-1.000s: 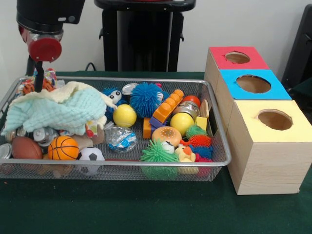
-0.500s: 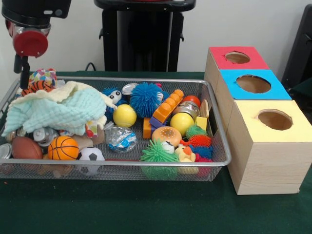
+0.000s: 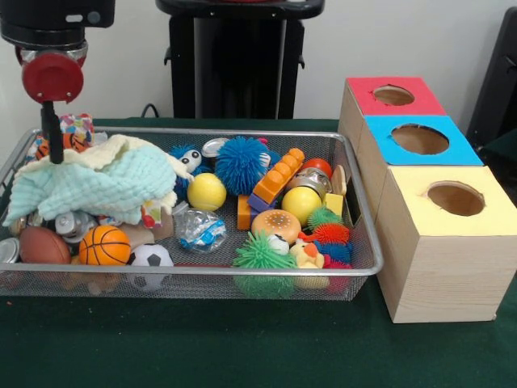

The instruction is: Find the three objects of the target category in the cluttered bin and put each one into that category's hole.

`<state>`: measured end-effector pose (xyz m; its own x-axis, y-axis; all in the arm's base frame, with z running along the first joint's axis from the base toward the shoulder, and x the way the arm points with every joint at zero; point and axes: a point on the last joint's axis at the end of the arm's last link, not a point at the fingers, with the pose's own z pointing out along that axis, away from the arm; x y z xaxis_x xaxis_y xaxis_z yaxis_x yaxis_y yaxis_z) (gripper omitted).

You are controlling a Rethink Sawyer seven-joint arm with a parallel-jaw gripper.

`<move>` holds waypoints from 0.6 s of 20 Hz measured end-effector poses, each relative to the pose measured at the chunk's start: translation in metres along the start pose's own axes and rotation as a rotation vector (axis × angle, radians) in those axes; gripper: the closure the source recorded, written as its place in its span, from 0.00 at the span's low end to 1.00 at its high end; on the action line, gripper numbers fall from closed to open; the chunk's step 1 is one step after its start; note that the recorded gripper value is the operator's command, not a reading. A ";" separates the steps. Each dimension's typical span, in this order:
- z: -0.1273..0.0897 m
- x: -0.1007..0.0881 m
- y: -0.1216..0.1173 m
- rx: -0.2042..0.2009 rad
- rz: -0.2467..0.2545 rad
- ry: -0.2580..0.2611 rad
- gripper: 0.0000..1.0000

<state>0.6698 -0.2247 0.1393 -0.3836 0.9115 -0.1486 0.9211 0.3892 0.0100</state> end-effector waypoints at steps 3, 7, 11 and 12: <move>-0.003 0.005 0.009 -0.015 -0.008 0.028 0.00; -0.009 0.018 0.023 -0.021 -0.015 0.081 0.00; -0.016 0.033 0.038 -0.027 -0.021 0.119 0.00; -0.017 0.038 0.042 -0.030 -0.025 0.127 0.00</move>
<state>0.6930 -0.1715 0.1510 -0.4133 0.9103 -0.0228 0.9095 0.4139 0.0381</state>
